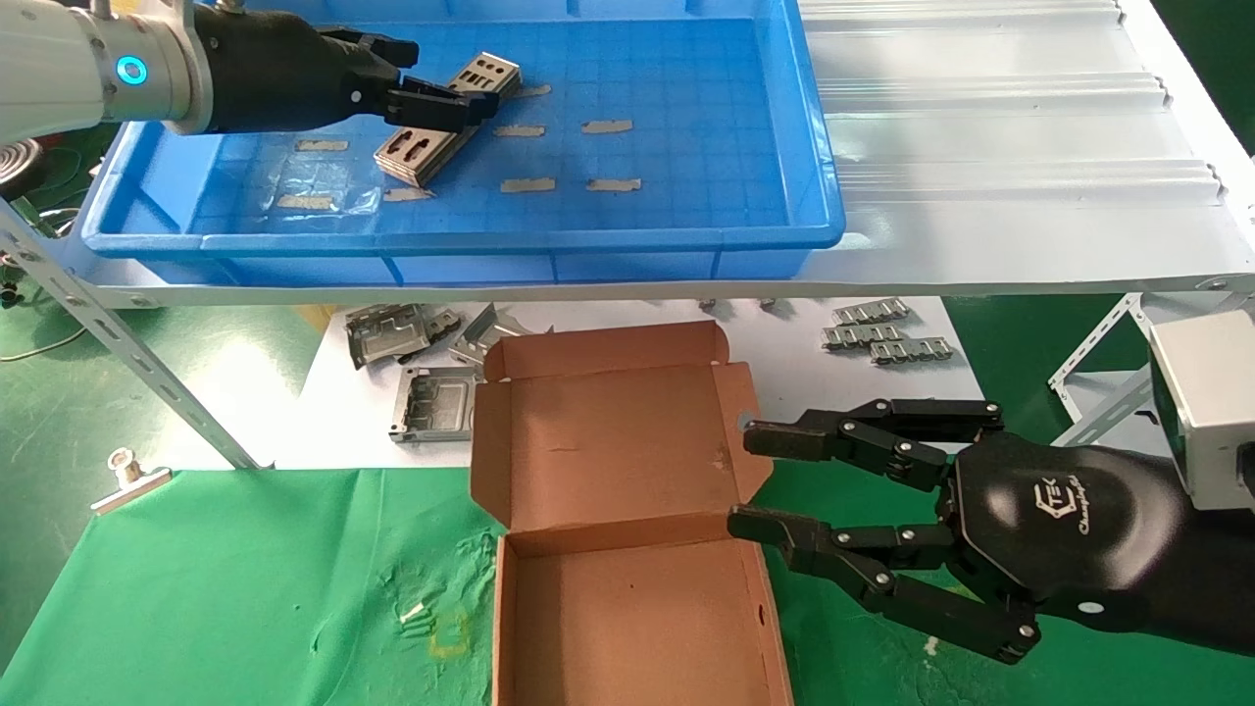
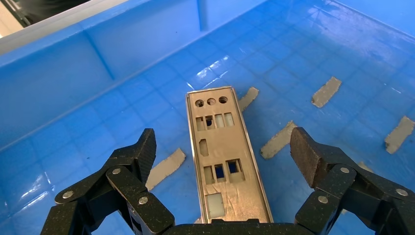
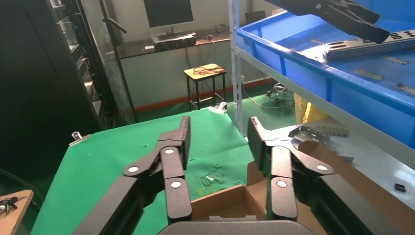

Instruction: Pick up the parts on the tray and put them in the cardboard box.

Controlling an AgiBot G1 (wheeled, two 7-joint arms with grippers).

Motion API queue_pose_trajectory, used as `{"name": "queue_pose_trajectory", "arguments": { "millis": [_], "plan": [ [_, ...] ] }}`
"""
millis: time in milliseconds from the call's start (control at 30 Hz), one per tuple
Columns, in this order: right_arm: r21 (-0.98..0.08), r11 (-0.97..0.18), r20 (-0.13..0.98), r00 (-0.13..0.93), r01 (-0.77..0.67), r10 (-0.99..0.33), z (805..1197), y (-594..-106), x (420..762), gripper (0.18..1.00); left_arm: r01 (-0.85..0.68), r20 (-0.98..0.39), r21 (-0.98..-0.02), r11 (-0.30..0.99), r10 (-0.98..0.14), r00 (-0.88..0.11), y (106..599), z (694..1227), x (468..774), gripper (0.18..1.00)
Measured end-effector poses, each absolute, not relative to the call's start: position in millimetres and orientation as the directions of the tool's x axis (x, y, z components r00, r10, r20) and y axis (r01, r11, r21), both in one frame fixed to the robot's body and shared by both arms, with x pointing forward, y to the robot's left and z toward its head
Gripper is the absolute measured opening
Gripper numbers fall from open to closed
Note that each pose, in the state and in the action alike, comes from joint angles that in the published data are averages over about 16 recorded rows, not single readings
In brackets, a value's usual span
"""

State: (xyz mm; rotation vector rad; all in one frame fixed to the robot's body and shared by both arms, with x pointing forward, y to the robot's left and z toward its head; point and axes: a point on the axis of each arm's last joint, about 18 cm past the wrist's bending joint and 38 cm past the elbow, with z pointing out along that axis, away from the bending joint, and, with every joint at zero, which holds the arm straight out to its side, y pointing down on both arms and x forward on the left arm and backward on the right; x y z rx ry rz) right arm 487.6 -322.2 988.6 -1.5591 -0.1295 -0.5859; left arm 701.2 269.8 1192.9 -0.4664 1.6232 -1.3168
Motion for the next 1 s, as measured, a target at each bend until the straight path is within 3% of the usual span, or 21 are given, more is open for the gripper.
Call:
{"name": "queue_pose_trajectory", "arguments": {
  "millis": [700,1000],
  "plan": [
    [-0.899,-0.093,0.437,0.858,0.429,-0.269,989,-322,488,0.87,0.238,-0.364,-0.929,0.283,-0.813,-0.454,268,1187,712,0.985],
    [-0.899,-0.093,0.437,0.858,0.429,-0.269,989,-322,488,0.964,0.242,-0.371,-0.926,0.289,-0.814,-0.448,265,1187,713,0.914]
  ]
}}
